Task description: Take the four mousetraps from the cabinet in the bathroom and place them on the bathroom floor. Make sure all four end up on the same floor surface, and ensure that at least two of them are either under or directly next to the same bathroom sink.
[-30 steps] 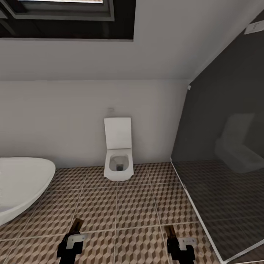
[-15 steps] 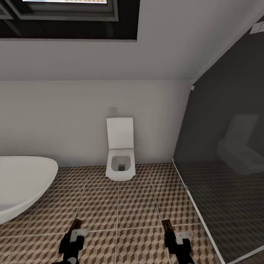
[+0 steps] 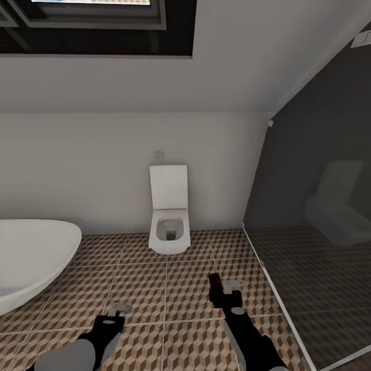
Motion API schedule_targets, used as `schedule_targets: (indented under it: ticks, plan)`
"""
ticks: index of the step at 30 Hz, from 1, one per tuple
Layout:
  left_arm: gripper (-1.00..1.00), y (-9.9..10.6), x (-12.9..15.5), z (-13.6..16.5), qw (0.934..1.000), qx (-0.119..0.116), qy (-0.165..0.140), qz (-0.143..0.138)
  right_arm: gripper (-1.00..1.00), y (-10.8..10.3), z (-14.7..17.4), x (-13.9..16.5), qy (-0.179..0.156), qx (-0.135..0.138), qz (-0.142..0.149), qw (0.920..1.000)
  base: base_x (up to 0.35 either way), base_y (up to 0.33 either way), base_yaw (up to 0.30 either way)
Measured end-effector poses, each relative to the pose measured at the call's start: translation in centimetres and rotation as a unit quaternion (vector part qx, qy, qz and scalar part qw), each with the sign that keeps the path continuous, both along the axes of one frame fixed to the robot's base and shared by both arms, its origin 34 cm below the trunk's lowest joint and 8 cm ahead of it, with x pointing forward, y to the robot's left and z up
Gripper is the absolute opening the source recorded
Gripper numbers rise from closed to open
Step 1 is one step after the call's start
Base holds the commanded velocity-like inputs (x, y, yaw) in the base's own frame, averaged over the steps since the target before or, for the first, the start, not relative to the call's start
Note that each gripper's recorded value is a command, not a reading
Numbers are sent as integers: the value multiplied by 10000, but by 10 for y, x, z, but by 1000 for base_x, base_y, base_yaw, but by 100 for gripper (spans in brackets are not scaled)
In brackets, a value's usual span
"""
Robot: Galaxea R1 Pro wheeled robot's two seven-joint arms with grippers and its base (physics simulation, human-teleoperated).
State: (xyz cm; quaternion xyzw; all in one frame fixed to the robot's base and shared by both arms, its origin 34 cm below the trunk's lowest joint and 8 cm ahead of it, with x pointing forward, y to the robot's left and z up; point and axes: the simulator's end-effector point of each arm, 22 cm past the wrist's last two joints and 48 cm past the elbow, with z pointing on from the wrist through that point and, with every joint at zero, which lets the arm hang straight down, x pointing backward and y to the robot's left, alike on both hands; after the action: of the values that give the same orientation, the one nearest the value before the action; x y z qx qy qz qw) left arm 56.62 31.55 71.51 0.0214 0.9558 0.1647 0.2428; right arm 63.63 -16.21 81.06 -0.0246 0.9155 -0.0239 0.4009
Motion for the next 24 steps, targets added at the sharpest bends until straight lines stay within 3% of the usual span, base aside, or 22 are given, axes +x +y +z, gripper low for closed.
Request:
schedule_targets:
  ticks: [4,9,14,16,21,24]
  plan:
    - [-100,8,19,14,9992,87,389,70,-100,11,24,33,-50,11,55,10000,0,0,0]
    - [-100,-8,97,70,9998,49,178,43,-100,9,26,45,156,-93,78,9998,0,0,0]
    - [-100,-9,136,111,9996,72,249,84,-100,9,26,47,194,-108,76,9997,0,0,0]
    - [-100,-10,145,116,9999,53,88,73,-100,9,26,47,197,-106,75,9997,0,0,0]
    - [-100,-24,176,134,9974,-78,-713,-58,-100,9,26,47,200,-104,72,9997,0,0,0]
    - [-100,-34,179,134,9964,-160,-822,-138,-100,9,26,46,205,-104,76,9997,0,0,0]
